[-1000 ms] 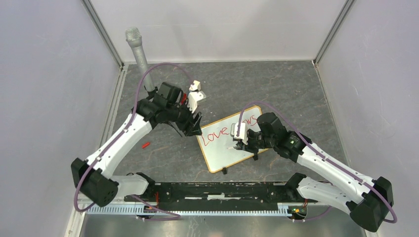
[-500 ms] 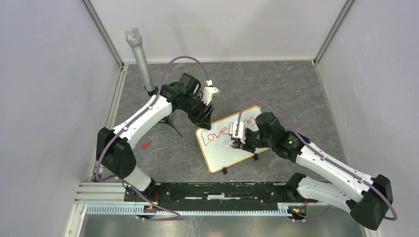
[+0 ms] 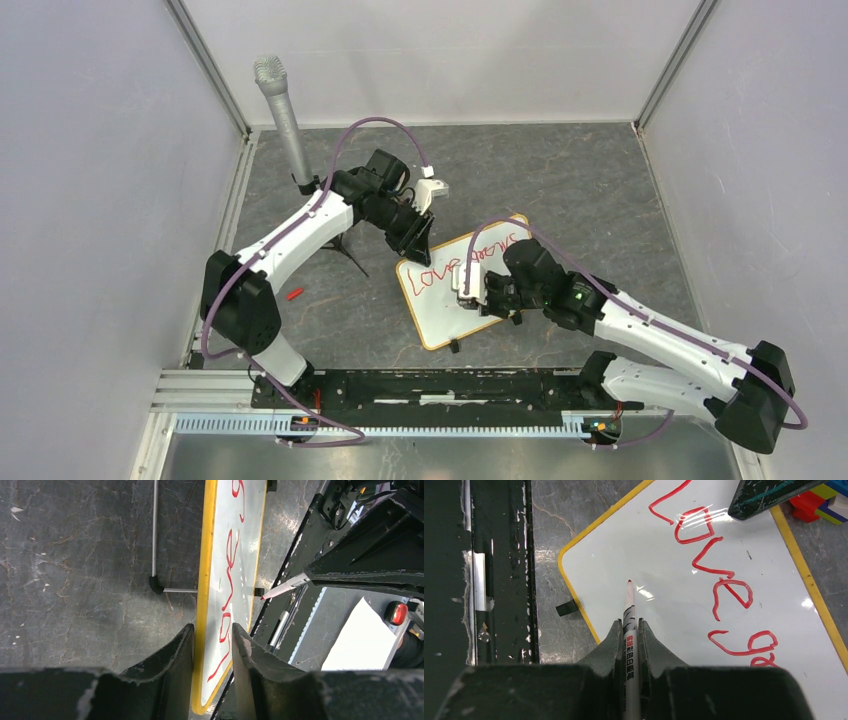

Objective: Write a sentence on the whiteboard

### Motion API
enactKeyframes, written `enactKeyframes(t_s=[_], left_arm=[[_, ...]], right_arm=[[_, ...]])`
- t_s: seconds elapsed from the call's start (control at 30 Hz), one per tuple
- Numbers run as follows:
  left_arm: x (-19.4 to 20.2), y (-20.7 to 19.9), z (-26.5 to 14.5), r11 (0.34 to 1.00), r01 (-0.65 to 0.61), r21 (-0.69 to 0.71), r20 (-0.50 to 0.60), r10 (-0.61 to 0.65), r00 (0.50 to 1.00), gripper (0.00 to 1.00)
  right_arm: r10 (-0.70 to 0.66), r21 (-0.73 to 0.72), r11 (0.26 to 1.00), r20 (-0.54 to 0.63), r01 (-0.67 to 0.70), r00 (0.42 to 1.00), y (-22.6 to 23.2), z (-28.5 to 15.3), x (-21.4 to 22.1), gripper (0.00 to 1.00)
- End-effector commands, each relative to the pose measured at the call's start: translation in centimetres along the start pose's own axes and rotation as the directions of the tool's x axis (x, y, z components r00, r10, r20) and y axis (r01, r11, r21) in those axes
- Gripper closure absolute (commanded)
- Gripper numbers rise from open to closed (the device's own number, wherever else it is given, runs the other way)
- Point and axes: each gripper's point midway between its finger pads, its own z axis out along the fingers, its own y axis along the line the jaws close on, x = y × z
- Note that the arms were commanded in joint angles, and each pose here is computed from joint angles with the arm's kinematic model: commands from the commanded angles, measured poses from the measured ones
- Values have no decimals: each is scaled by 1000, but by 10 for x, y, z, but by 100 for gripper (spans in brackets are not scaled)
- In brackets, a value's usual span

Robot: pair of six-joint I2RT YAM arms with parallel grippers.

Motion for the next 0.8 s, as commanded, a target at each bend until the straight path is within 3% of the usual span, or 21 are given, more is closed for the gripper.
enactKeyframes(t_s=[0.0,0.43,0.77], left_arm=[[2,-14,2,997,29,75,-15,-28,999,62],[7,-11,5,997,34,66,-31,-32,999,96],[7,-10,6,997,34,68,-36,-32,999,97]], right_arm=[[-51,50,997,-11,52,999,-6,4,4,100],[-55,28,998,-8,55,998,4,8,11,100],[-47,87,995,-21,49,999,-8,9,9,100]])
